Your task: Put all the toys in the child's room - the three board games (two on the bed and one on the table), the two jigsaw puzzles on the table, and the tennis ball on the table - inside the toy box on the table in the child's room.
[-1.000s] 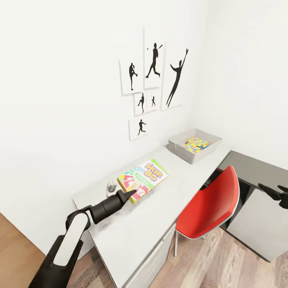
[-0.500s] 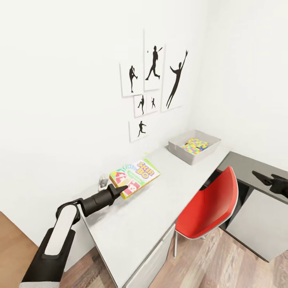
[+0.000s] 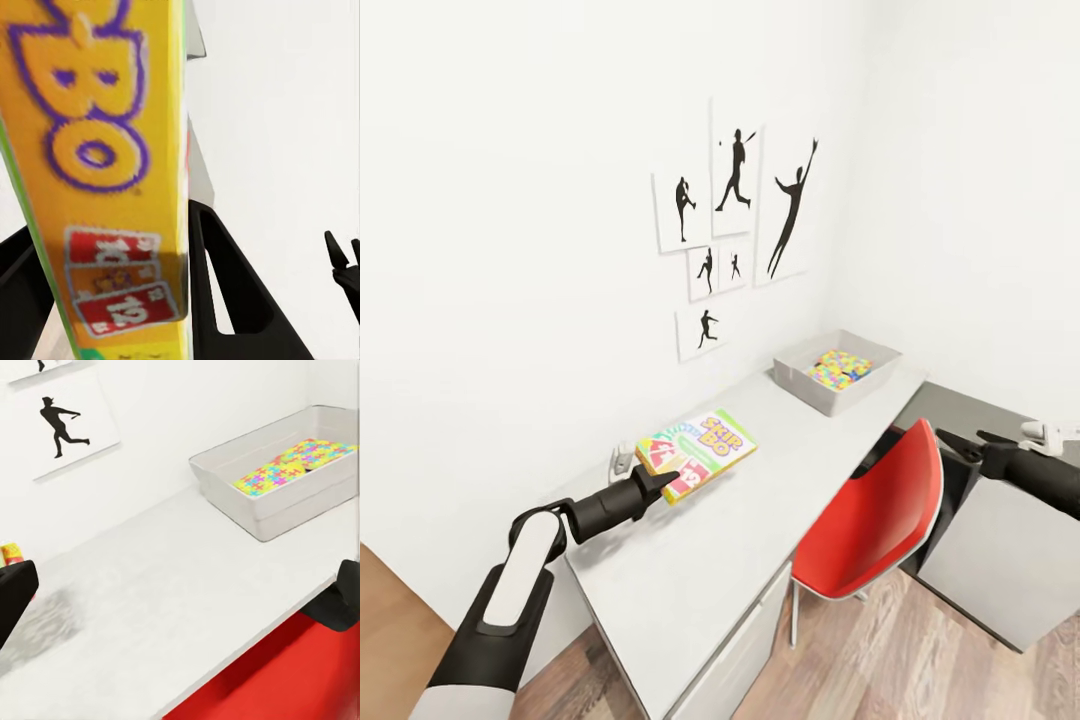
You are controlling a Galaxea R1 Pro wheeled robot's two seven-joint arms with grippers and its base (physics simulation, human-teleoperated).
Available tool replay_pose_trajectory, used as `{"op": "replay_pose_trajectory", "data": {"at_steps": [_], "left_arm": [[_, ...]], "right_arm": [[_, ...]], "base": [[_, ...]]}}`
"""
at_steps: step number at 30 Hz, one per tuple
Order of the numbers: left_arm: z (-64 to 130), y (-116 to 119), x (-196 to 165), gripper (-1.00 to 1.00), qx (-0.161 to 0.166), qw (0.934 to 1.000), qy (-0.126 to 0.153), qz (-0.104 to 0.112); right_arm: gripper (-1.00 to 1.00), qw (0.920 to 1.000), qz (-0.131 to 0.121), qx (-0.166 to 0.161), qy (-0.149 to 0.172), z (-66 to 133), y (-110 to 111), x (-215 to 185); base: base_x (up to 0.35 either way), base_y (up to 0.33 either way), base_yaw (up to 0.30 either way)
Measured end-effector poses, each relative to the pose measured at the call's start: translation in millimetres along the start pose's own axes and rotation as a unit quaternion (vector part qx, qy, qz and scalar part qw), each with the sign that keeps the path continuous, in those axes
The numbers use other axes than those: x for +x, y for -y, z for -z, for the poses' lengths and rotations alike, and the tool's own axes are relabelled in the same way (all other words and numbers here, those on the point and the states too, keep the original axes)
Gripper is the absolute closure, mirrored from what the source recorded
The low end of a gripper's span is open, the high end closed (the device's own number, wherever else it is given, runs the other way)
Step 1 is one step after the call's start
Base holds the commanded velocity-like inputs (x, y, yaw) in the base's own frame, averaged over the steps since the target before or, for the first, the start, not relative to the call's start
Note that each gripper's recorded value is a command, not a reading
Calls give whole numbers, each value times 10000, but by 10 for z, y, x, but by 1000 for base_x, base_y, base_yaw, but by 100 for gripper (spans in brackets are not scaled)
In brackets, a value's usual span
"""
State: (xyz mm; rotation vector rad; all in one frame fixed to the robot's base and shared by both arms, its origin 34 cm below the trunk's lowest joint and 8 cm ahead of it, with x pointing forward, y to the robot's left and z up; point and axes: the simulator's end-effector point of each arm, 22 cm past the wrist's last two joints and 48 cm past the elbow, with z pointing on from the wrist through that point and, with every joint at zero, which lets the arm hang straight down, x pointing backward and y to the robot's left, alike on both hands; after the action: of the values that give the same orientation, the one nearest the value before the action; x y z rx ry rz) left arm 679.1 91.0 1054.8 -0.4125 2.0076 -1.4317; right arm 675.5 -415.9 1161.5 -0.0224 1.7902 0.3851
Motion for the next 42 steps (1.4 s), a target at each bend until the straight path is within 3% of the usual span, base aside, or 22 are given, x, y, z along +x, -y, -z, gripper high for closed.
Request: {"op": "replay_pose_trajectory", "data": {"at_steps": [24, 31, 33, 36, 42], "left_arm": [[436, 375, -260, 100, 241, 9984, 504, -38], [497, 399, -272, 100, 217, 9982, 560, -43], [549, 397, -266, 100, 217, 9978, 618, -59], [667, 383, -288, 100, 205, 9967, 788, -65], [680, 340, -285, 100, 114, 9965, 830, -71]], "right_arm": [[-100, 9998, 88, -47, 194, 237, -132, -328], [-100, 9988, 95, -426, 226, 295, -313, -361], [-100, 9979, 148, -571, 256, 302, -380, -360], [-100, 9957, 450, -645, 498, 307, -428, -448], [-100, 9950, 514, -630, 582, 323, -411, -484]], "base": [[0, 0, -108], [0, 0, -45], [0, 0, -7], [0, 0, -3], [-113, -136, 0]]}}
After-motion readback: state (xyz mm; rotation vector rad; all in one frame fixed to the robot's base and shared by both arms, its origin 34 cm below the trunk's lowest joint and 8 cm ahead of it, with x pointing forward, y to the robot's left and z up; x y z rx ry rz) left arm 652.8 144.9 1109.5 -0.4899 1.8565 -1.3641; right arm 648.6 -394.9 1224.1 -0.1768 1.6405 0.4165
